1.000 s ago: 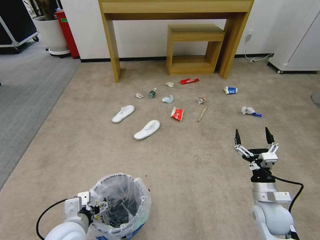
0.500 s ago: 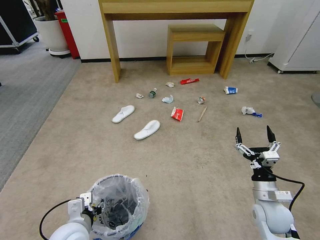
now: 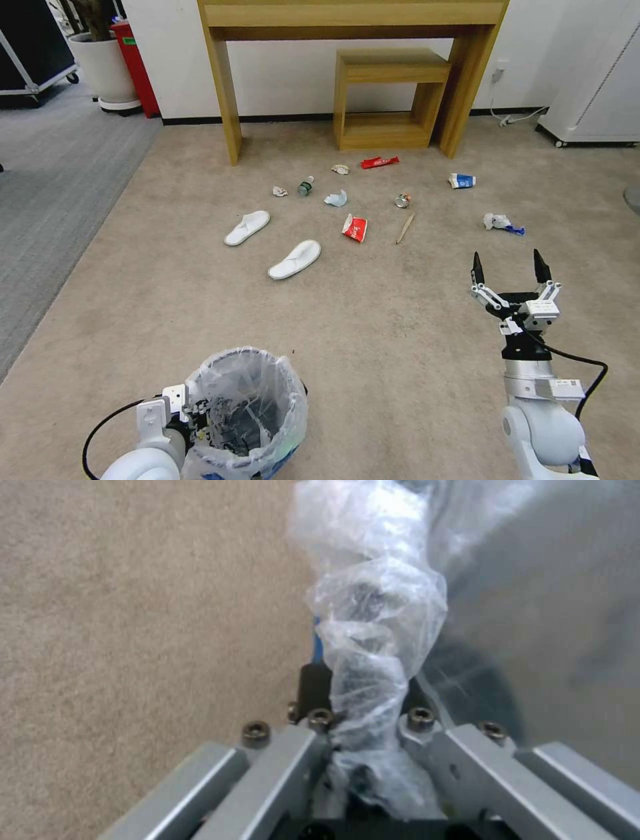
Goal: Pick up the trash bin and place the garbage on the floor into it.
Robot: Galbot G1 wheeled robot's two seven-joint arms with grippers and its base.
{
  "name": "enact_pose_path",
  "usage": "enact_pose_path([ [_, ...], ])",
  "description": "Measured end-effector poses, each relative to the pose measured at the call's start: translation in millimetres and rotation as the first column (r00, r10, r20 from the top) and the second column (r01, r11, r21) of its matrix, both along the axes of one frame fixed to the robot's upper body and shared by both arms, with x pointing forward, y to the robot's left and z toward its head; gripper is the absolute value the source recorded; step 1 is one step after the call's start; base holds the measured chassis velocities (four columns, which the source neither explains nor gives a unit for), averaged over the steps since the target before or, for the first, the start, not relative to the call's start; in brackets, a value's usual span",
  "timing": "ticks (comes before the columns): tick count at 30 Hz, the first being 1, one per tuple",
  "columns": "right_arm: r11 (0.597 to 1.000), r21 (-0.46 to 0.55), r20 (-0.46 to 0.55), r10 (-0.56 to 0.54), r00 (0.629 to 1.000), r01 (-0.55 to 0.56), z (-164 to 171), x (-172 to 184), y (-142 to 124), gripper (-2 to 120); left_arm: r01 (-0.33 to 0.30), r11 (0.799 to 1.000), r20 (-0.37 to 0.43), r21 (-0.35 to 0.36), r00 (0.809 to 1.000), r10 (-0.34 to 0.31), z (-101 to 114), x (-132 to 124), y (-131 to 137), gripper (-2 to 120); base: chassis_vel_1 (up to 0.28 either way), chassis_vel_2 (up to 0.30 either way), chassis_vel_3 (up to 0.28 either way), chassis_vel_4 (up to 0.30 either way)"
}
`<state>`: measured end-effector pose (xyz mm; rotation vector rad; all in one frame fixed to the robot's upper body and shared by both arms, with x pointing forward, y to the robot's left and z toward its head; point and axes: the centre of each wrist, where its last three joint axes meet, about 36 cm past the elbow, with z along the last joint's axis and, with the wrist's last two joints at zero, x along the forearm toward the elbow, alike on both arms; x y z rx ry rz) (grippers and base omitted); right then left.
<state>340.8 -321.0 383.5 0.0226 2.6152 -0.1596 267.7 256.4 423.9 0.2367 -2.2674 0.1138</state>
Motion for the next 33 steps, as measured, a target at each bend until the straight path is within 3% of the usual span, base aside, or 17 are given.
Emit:
enact_pose_path([
  [9, 1.000, 0.002, 0.001, 0.002, 1.000, -0.002, 0, -2, 2, 100, -0.030, 0.999, 0.000, -0.011, 1.000, 0.030, 31, 9, 7, 0, 0.000, 0.000, 0.000, 0.000],
  [13, 1.000, 0.001, 0.004, 0.002, 1.000, -0.002, 2, -2, 2, 100, -0.019, 0.998, 0.000, -0.057, 1.000, 0.019, 51, 12, 5, 0, 0.000, 0.000, 0.000, 0.000],
  [15, 1.000, 0.004, 0.004, 0.002, 1.000, -0.002, 2, -1, 3, 100, -0.034, 0.993, -0.002, -0.114, 0.999, 0.034, 69, 19, 8, 0, 0.000, 0.000, 0.000, 0.000],
  [22, 1.000, 0.013, -0.006, 0.006, 1.000, -0.006, -3, -1, 10, 100, -0.074, 0.981, -0.009, -0.178, 0.997, 0.074, 81, 27, 15, 0, 0.000, 0.000, 0.000, 0.000],
  [33, 1.000, 0.021, -0.018, 0.000, 1.000, 0.000, -5, -6, 15, 100, -0.100, 0.973, 0.024, -0.208, 0.994, 0.107, 84, 33, 19, 0, 0.000, 0.000, 0.000, 0.000],
])
